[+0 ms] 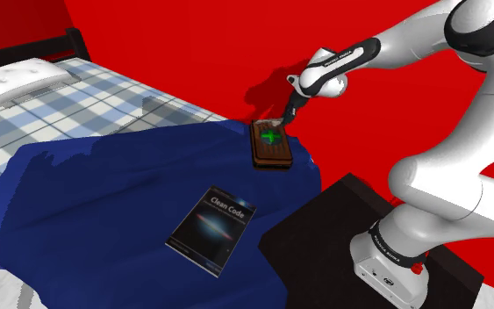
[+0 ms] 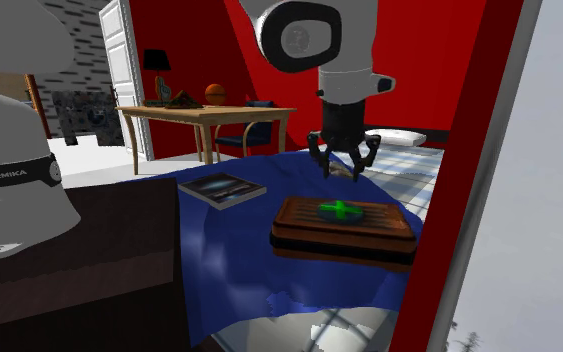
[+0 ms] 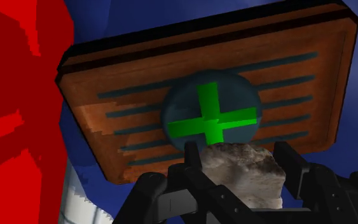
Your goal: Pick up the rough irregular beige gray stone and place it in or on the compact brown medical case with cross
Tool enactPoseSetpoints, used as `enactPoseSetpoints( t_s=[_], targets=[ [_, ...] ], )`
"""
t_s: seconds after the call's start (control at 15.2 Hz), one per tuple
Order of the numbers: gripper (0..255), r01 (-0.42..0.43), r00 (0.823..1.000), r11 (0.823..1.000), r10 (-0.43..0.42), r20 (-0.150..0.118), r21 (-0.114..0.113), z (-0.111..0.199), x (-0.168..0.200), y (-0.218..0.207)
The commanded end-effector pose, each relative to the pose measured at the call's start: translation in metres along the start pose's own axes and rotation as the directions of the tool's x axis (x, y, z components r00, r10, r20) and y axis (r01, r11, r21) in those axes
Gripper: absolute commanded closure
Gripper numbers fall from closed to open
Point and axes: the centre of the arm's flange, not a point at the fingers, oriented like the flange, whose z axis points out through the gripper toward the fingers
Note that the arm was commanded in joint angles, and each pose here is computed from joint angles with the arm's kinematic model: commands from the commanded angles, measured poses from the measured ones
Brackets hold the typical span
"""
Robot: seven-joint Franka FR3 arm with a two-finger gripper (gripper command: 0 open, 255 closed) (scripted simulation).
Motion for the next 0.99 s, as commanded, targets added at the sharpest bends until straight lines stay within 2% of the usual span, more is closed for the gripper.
enactPoseSetpoints(
  t_s=[0.0,0.92],
  targets=[
    [255,0.002,1.0,1.0,-0.002,0.0,0.0,0.004,-0.01,0.011],
    [255,0.002,1.0,1.0,-0.002,0.0,0.0,0.069,-0.028,0.012]
  ],
)
